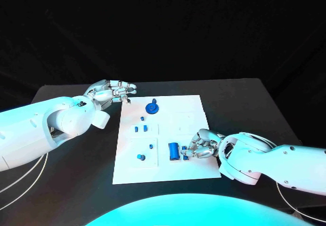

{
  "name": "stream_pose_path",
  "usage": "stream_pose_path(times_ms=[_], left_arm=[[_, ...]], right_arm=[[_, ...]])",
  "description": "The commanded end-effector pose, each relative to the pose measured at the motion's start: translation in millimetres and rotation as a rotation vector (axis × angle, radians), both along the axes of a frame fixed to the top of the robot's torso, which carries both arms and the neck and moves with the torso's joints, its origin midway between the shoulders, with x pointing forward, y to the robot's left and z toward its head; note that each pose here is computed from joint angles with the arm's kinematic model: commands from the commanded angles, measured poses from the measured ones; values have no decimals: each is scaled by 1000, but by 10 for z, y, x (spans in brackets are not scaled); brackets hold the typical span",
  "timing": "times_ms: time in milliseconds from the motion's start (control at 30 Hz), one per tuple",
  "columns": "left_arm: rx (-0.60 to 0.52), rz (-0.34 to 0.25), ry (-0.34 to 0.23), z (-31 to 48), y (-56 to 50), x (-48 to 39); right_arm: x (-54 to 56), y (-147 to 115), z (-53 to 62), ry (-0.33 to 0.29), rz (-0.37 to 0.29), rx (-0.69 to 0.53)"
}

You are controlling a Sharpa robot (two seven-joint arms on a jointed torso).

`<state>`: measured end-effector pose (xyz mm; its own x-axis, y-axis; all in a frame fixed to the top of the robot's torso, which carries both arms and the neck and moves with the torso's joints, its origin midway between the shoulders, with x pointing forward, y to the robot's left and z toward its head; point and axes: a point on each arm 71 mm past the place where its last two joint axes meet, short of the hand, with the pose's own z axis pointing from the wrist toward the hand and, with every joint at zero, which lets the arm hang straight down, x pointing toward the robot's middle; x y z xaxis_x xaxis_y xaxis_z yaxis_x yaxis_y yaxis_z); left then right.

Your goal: Assemble the parts on the task board

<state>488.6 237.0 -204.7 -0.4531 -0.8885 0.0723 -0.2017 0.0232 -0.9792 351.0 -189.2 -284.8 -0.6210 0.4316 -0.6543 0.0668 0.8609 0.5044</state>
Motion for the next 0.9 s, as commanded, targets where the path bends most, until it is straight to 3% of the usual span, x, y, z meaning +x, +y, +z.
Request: stream_pose_path(times_ms=[33, 533, 900], left_arm=[[-13, -15, 5, 6, -22, -4], [-9, -12, 7, 2, -9, -2], [-6, -12, 11, -4, 0, -3]], right_arm=[[-19, 19, 10, -6, 28, 1], [-59, -13, 1, 27, 76, -11], [-71, -58, 10, 27, 71, -9]])
